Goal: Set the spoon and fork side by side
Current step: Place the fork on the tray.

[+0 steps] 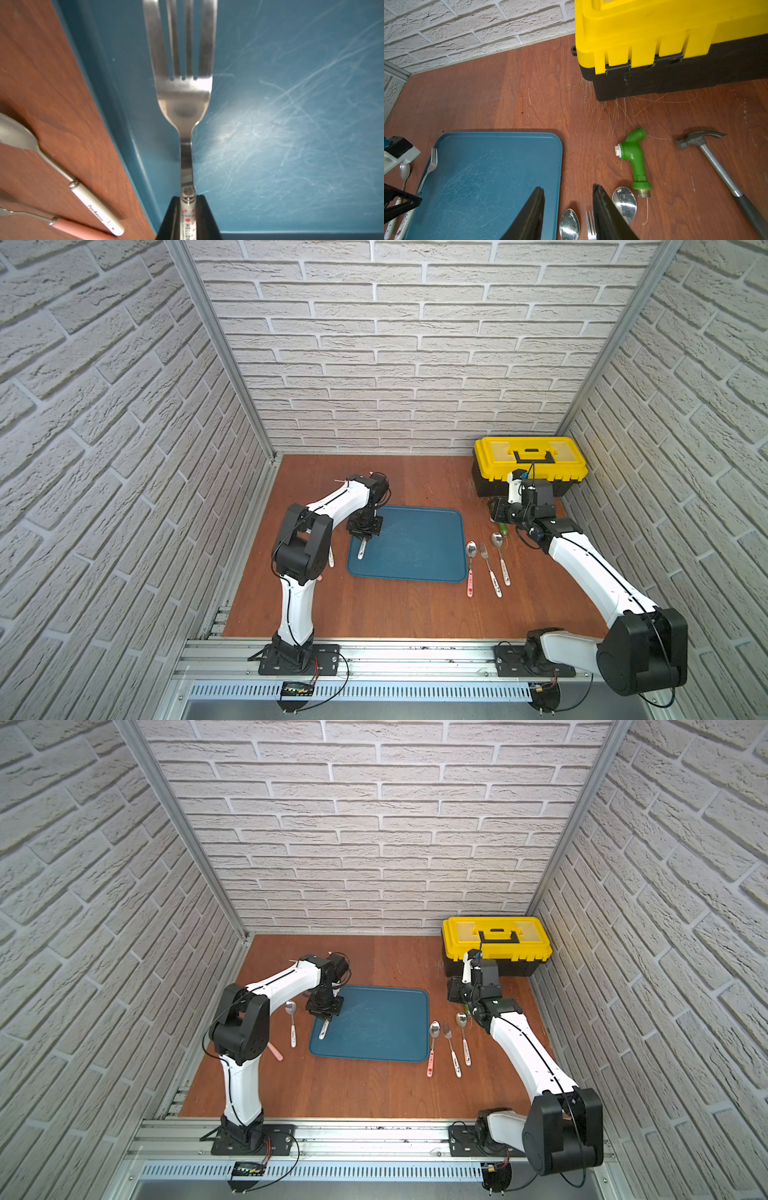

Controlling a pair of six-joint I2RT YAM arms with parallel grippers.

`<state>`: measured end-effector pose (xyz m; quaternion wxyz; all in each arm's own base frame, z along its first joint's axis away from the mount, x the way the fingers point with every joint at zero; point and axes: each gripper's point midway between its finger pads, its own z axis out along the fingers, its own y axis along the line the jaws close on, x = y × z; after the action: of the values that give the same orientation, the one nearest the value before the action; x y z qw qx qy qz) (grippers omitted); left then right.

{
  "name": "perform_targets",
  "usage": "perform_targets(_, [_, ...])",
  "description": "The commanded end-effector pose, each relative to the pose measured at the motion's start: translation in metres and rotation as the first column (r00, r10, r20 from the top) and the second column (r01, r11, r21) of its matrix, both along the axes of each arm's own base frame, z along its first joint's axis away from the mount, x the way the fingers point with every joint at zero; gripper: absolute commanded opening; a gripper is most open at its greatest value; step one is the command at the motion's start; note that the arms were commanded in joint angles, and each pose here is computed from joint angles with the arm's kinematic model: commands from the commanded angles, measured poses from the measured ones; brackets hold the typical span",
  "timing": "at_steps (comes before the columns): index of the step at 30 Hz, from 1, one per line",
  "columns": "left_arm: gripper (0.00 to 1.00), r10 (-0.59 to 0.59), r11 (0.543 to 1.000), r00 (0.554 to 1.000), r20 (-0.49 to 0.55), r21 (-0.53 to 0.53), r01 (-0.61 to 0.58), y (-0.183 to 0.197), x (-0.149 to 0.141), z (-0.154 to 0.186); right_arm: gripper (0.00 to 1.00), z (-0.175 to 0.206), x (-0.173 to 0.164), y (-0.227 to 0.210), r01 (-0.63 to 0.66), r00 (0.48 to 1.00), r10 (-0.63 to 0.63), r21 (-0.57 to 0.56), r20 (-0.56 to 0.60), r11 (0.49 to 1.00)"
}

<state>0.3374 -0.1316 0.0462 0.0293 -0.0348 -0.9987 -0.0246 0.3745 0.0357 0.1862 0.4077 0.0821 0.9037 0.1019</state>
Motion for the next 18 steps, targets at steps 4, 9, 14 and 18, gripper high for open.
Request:
perform_targets(4, [0.0,0.025,0.999,0.999,-0.031,0.045,-0.024,-0.006,-0.02,-0.004,0.43,0.004,0.002,0.002,0.001,1.0,-0.001,0.009,0.015,1.0])
perform_targets(9, [0.0,0.057,0.995,0.998,-0.024,0.087,-0.055,0.002,-0.018,-0.007,0.43,0.003,0.001,0.003,-0.004,1.0,0.004,0.013,0.012,1.0])
perform_targets(14, [0.0,0.121,0.989,0.992,-0.023,0.083,-0.119,0.009,-0.017,-0.018,0.43,0.004,0.001,0.002,-0.003,1.0,0.003,0.012,0.014,1.0])
perform_targets(18, [0.0,0.143,0.988,0.99,-0.021,0.063,-0.141,0.008,-0.015,-0.027,0.43,0.004,0.001,0.003,-0.007,1.0,0.007,0.014,0.014,1.0])
